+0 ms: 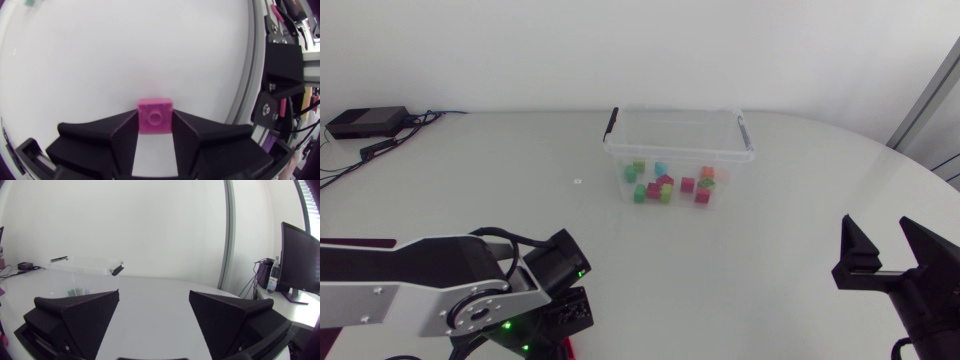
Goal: Pick up the duplo bricks and place them in the container
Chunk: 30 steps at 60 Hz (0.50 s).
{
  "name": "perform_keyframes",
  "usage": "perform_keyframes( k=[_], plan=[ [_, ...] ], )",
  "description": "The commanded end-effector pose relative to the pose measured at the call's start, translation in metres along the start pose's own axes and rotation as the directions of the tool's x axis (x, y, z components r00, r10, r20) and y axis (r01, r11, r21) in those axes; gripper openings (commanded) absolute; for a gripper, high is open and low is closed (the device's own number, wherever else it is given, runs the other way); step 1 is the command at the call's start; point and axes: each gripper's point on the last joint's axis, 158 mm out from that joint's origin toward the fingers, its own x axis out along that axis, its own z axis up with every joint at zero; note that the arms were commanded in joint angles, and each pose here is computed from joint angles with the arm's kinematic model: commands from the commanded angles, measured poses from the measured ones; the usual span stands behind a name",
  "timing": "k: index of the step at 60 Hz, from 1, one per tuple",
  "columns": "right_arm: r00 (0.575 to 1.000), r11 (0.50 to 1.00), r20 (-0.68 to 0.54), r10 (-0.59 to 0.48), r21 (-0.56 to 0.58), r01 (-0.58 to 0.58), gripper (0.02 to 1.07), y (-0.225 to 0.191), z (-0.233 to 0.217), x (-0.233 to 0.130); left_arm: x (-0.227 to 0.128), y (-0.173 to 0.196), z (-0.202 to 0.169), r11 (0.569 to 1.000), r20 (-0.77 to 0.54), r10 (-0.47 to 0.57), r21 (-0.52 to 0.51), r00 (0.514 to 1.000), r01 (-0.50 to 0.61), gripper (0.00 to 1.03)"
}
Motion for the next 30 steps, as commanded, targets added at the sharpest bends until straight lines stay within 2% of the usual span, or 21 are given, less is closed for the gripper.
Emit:
perform_keyframes(
  k=[1,9,19,22,30],
  plan=[
    [1.0,1.0,-0.02,0.017,0.018,-0.017,1.03,0.004,-0.011,0.001,-0.011,0.001,0.01,1.0,0.053,0.0,-0.013,0.999,0.001,0.06],
    [1.0,1.0,-0.018,0.017,0.018,-0.017,1.03,0.004,-0.011,0.001,-0.044,0.019,0.034,0.998,0.183,0.05,-0.038,0.982,-0.044,0.06],
    [1.0,1.0,-0.018,0.017,0.018,-0.017,1.03,0.004,-0.011,0.001,-0.097,0.052,0.073,0.992,0.339,0.117,-0.091,0.933,-0.092,0.06],
    [1.0,1.0,-0.018,0.017,0.018,-0.017,1.03,0.004,-0.011,0.001,-0.123,0.069,0.095,0.987,0.409,0.153,-0.113,0.9,-0.117,0.06],
    [1.0,1.0,-0.02,0.017,0.018,-0.017,1.03,0.004,-0.011,0.001,-0.161,0.109,0.139,0.97,0.517,0.234,-0.18,0.823,-0.163,0.06]
  ],
)
